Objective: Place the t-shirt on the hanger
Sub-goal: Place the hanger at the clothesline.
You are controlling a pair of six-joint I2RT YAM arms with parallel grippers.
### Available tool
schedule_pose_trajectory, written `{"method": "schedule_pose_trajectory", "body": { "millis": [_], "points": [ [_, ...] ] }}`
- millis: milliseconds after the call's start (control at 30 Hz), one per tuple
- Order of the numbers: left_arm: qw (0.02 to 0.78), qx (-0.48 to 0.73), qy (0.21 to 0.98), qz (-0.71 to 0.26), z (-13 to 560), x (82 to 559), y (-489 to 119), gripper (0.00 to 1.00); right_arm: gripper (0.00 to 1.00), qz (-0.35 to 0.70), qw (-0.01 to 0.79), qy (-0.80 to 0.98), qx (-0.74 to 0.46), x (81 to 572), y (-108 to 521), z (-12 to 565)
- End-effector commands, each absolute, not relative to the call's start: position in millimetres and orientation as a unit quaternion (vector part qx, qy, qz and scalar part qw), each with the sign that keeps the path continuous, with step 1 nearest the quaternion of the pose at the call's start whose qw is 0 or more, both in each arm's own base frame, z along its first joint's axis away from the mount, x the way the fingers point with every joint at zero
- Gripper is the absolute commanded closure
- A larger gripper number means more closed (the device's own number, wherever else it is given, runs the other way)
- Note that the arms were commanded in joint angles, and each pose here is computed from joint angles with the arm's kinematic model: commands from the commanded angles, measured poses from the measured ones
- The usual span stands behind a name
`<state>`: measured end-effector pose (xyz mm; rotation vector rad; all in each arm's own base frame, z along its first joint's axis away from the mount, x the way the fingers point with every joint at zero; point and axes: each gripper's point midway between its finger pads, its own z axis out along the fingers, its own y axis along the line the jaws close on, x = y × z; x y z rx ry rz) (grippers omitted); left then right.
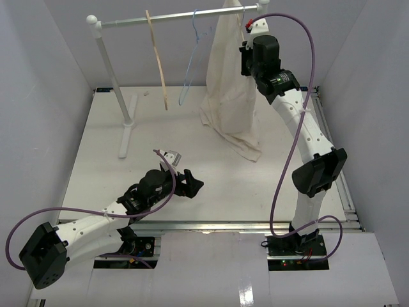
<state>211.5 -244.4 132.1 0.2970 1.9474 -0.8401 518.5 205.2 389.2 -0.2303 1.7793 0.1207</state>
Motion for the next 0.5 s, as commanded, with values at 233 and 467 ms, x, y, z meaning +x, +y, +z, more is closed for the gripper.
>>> {"method": "schedule_pose_trajectory", "body": {
  "millis": [233, 467],
  "points": [
    [0.485, 0.132, 0.794, -0.343, 133, 213, -247, 0.02, 0.92, 0.057, 0.707, 0.697, -0.109, 499, 189, 449],
    [0.476, 0.137, 0.798, -0.341, 129, 213, -249, 0.02, 0.92, 0.063, 0.720, 0.678, -0.137, 494, 194, 467]
  ]
}}
